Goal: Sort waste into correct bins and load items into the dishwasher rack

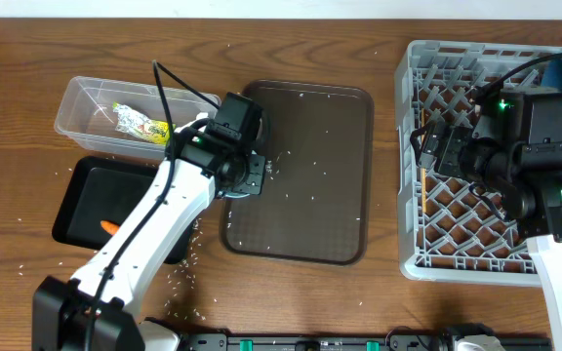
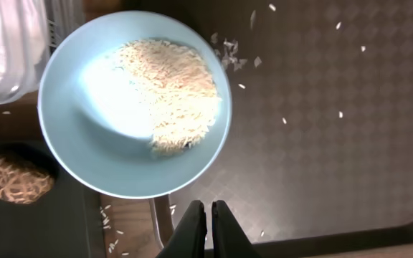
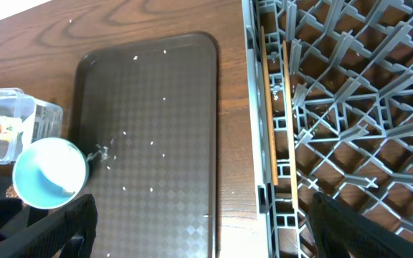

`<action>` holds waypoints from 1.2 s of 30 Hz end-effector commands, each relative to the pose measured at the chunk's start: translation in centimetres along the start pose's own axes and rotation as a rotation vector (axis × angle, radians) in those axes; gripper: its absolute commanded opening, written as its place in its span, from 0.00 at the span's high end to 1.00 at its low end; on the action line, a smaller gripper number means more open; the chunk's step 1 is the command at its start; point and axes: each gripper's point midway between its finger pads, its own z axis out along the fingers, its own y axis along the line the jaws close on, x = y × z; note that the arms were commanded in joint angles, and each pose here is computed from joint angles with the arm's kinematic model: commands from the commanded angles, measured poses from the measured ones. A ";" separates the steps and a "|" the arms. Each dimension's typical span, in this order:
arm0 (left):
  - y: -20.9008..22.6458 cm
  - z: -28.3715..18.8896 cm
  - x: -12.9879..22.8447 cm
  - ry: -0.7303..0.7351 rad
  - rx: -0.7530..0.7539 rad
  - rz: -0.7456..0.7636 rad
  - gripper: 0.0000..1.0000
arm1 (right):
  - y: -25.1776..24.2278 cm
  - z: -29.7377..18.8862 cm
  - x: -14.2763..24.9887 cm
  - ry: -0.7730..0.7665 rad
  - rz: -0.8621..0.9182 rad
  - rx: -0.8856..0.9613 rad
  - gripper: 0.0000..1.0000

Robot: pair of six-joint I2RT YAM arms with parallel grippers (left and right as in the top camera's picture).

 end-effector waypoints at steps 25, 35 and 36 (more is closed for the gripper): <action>9.7 4.2 0.5 0.073 -0.261 -0.306 0.83 | 0.1 -0.2 0.0 0.003 0.008 -0.001 0.11; 8.4 7.2 1.2 0.147 -0.224 -0.285 0.83 | 0.1 -0.2 0.0 0.005 0.004 0.001 0.11; 8.0 7.3 1.1 0.146 -0.205 -0.283 0.83 | 0.1 -0.2 0.0 0.003 0.004 0.000 0.11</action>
